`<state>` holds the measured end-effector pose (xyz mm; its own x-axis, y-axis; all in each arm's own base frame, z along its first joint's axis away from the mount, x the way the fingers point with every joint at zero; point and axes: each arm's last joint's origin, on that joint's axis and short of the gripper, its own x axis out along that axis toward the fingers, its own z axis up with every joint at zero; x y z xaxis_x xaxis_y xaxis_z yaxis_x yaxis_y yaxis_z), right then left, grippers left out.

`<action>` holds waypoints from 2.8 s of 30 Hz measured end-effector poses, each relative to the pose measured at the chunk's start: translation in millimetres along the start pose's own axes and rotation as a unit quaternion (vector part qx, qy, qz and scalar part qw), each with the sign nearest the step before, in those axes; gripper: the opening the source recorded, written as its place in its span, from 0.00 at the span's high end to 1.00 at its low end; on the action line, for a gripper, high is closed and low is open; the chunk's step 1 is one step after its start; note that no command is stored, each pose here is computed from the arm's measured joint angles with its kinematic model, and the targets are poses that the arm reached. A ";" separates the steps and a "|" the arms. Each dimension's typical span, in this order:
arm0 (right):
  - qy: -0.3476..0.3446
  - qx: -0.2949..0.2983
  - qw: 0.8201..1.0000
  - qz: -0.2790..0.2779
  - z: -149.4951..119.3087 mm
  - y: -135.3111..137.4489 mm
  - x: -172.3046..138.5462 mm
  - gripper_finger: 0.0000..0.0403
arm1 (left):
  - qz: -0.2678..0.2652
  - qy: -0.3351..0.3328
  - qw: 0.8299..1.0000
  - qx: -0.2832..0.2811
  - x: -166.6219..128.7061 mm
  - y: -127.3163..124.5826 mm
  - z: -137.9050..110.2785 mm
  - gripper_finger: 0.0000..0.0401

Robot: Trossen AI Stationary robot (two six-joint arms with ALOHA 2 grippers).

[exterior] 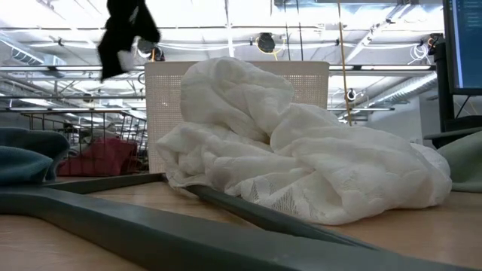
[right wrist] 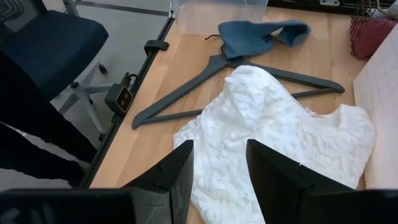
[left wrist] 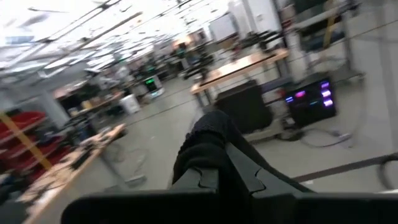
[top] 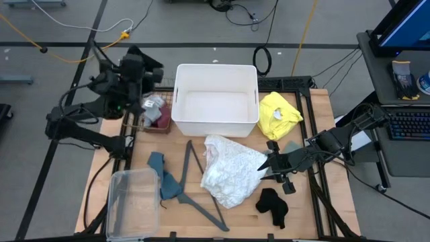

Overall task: Pick & Place Cloths
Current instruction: Put the black underwear into the brown basket

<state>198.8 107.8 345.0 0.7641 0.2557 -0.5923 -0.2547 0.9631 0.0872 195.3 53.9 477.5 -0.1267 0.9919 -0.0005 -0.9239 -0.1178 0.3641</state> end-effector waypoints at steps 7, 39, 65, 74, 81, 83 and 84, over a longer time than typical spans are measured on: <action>0.000 0.000 1.000 0.000 0.0 0.1 0.1 0.65 | 0.062 0.026 0.997 0.036 27.7 -1.4 -8.8 1.00; 0.005 0.025 1.000 -0.002 -1.0 -0.2 0.0 0.65 | -0.089 0.325 0.932 -0.132 102.6 2.6 -117.2 1.00; 0.005 0.052 0.999 -0.002 -1.0 -0.2 0.0 0.65 | -0.123 0.583 0.801 -0.058 165.8 -70.2 -187.6 1.00; 0.005 0.052 0.999 -0.002 -1.0 -0.2 0.0 0.65 | -0.106 0.596 0.792 -0.075 175.8 -60.6 -192.3 0.99; 0.005 0.052 0.999 -0.002 -1.0 -0.2 0.1 0.65 | -0.108 0.596 0.793 -0.072 176.1 -60.2 -192.5 0.99; 0.005 0.052 0.999 -0.001 -1.0 -0.2 0.0 0.65 | -0.111 0.595 0.793 -0.068 176.1 -60.1 -192.4 0.96; 0.005 0.052 0.999 -0.002 -1.0 -0.2 0.1 0.65 | -0.112 0.595 0.793 -0.067 176.0 -60.1 -192.4 0.94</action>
<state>198.4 107.5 344.1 0.7585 0.2521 -0.6009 -0.1891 0.9676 0.1672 159.1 226.7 276.3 -0.1323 0.2512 -0.9589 -0.9912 -0.0278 0.1295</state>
